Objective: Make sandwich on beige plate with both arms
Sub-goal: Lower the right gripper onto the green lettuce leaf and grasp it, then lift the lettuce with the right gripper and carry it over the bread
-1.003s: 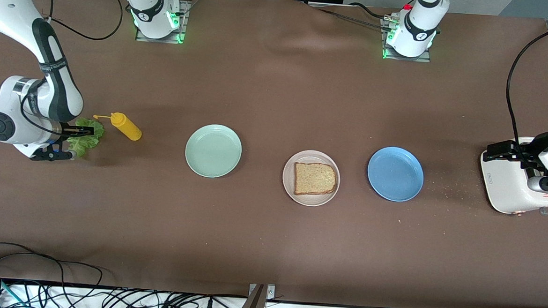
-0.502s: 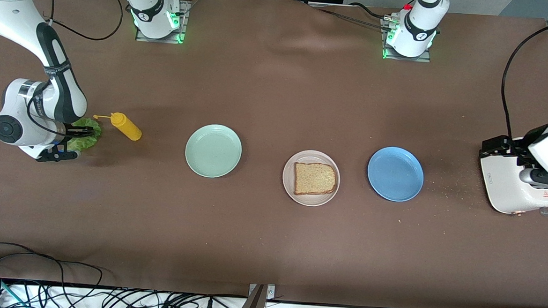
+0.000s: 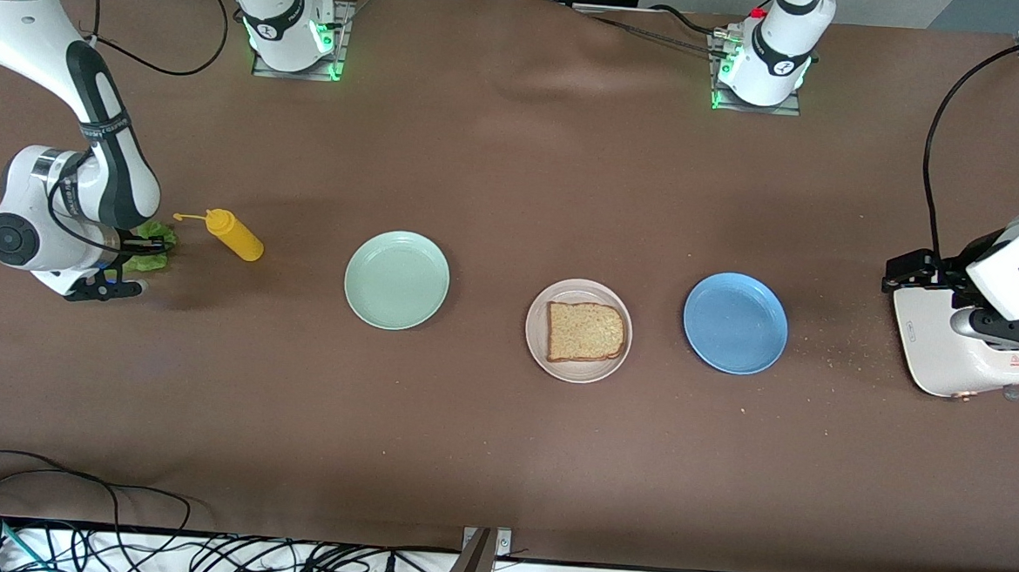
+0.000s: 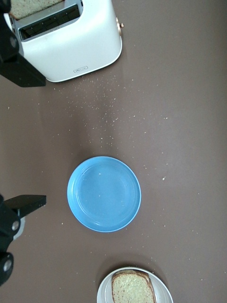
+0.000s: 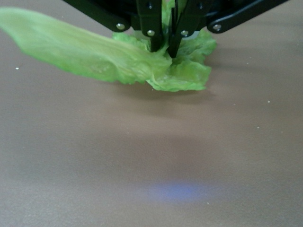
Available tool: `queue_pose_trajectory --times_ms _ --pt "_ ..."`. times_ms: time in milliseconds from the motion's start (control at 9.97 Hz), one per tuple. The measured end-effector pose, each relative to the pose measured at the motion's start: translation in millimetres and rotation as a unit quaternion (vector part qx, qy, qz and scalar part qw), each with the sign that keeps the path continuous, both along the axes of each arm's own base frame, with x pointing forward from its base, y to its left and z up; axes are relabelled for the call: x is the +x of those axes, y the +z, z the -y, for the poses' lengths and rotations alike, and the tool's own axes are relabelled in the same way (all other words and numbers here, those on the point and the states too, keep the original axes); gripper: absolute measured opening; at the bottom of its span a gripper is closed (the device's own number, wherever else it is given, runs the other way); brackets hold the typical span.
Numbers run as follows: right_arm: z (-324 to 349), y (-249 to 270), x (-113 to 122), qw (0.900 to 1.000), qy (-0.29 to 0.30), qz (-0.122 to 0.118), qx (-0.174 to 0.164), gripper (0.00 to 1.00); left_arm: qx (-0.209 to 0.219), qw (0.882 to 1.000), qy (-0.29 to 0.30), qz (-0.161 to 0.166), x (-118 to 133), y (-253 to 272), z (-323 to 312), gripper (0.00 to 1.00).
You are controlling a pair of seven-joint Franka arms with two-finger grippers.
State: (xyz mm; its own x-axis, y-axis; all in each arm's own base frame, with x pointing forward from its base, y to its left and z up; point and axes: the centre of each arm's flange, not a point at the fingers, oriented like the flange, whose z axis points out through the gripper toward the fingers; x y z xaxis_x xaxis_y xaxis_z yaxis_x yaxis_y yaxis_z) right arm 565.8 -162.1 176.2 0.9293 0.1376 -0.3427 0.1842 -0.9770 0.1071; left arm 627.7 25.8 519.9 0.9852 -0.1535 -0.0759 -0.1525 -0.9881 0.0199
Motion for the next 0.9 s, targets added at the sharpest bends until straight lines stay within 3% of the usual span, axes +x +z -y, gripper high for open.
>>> queue_pose_trajectory --times_ms 301,602,903 --pt "3.0 46.3 26.8 1.000 0.018 0.024 -0.005 0.09 0.000 1.000 0.000 0.013 -1.2 14.0 -0.4 1.00" --pt "-29.8 154.9 64.1 0.999 0.031 0.004 -0.003 0.07 0.000 1.000 0.000 0.014 -1.6 15.4 -0.8 1.00" --pt "-121.6 240.8 85.3 1.000 0.012 0.005 0.015 0.07 0.000 1.000 0.000 0.014 -1.6 15.4 -0.8 1.00"
